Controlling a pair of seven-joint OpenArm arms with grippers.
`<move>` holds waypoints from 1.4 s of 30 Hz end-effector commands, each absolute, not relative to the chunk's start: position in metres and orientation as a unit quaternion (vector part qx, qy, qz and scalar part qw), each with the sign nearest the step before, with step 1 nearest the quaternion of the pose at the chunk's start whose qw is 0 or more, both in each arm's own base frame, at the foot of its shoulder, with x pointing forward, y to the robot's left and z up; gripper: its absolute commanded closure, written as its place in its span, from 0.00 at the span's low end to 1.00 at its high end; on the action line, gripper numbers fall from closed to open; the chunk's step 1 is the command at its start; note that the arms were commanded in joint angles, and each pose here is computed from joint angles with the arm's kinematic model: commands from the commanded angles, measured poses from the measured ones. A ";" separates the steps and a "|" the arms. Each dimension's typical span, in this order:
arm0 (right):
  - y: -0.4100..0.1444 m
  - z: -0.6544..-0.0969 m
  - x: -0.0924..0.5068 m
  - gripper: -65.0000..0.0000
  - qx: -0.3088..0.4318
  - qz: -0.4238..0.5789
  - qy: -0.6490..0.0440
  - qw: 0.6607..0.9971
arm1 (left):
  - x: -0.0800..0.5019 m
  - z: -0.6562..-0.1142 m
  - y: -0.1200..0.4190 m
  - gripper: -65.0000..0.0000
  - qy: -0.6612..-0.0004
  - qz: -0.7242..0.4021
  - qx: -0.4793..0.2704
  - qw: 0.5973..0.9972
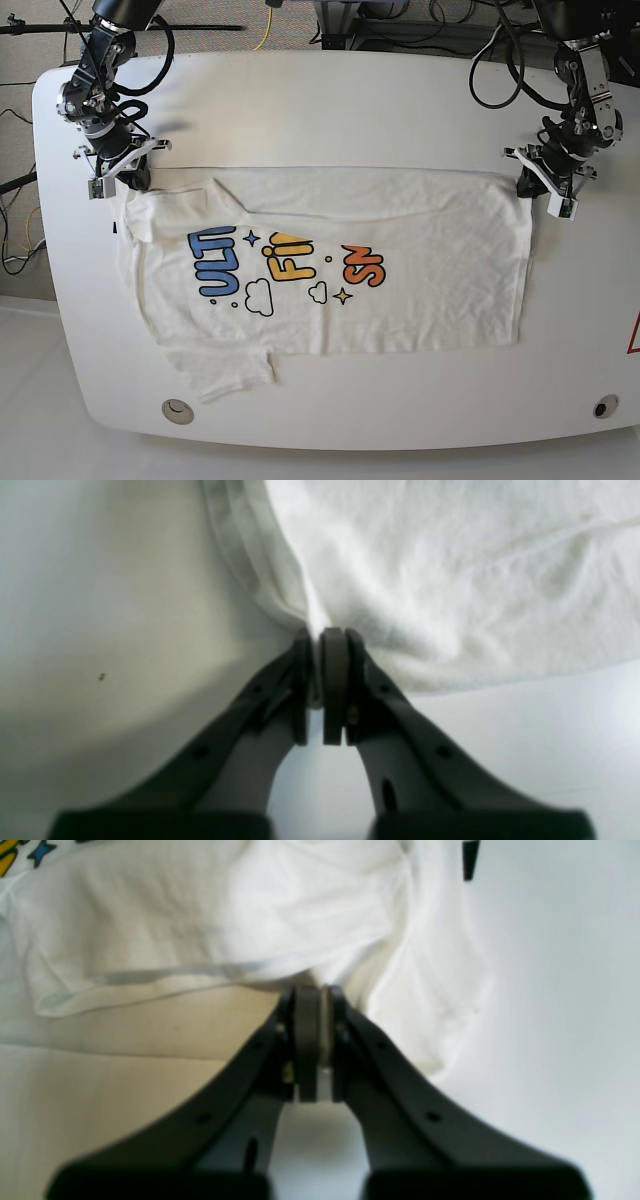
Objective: Fold the T-shirt properly
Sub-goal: 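Pull the shirt by its shoulder edge toward the robot with both grippers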
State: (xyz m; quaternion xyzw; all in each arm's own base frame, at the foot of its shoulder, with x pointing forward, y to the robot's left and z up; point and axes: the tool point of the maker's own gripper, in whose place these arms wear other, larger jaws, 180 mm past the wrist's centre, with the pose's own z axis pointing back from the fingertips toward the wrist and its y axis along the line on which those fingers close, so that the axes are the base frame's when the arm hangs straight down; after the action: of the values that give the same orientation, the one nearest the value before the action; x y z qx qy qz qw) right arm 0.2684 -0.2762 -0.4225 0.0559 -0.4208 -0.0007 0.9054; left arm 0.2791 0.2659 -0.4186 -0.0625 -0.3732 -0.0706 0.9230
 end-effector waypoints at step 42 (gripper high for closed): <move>-0.262 -0.425 0.148 0.98 0.020 0.056 -0.342 0.938 | 0.175 -0.396 0.305 1.00 -0.305 -0.141 0.018 0.941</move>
State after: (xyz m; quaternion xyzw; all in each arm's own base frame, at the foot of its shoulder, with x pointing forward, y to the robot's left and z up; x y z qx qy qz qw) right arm 0.1623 -0.2561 -0.4240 0.0350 -0.3635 0.0471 0.9298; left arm 0.1708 0.3049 -0.4072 0.0110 -0.2922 -0.1310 0.9473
